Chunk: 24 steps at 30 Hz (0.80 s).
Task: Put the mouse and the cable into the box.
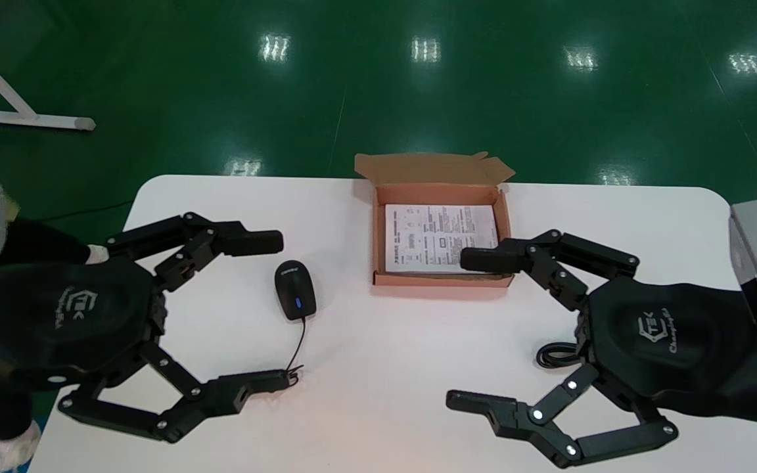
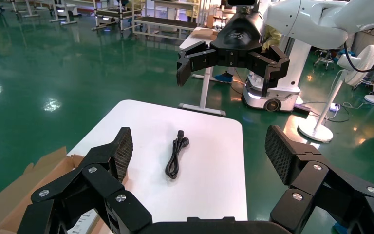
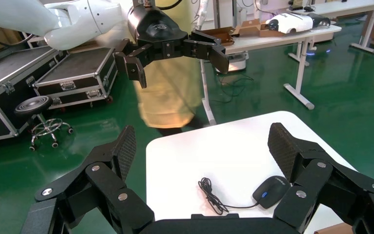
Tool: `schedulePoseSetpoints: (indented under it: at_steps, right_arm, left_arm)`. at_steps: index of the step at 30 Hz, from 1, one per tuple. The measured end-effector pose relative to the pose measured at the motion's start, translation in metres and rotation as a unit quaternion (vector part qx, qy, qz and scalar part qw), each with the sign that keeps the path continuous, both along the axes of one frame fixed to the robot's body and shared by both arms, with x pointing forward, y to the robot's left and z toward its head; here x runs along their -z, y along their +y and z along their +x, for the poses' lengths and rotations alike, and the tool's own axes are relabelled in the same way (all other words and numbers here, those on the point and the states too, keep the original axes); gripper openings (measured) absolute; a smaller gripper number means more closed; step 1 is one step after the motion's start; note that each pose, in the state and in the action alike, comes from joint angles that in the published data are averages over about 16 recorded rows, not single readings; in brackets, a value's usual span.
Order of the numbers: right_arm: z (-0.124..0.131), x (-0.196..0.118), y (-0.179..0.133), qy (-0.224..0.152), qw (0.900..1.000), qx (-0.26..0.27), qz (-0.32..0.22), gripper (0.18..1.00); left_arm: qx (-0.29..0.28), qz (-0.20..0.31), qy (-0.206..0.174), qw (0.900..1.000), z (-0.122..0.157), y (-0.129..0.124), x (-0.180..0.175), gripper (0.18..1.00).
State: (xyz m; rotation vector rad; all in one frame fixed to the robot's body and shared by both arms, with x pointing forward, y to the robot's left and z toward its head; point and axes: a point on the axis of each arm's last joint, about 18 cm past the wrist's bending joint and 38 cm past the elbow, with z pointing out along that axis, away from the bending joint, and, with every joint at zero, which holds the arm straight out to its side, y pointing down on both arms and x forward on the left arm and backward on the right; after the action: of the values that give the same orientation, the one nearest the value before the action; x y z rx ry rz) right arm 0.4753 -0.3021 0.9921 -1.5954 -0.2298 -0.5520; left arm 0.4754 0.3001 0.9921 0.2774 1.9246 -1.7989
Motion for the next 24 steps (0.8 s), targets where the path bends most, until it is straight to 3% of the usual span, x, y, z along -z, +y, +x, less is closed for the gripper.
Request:
schedulePoseSetpoints:
  at_steps: [16, 24]
  right_arm:
    - [0.0000, 0.0002, -0.0001, -0.001, 1.000, 0.000, -0.001, 1.001]
    - [0.0035, 0.0054, -0.0059, -0.016, 1.000, 0.011, -0.023, 1.001]
  left_arm:
    - [0.001, 0.003, 0.001, 1.0000, -0.0003, -0.0005, 0.0010, 1.001]
    - [0.008, 0.044, 0.007, 0.9990, 0.0001, -0.0057, 0.0091, 1.001]
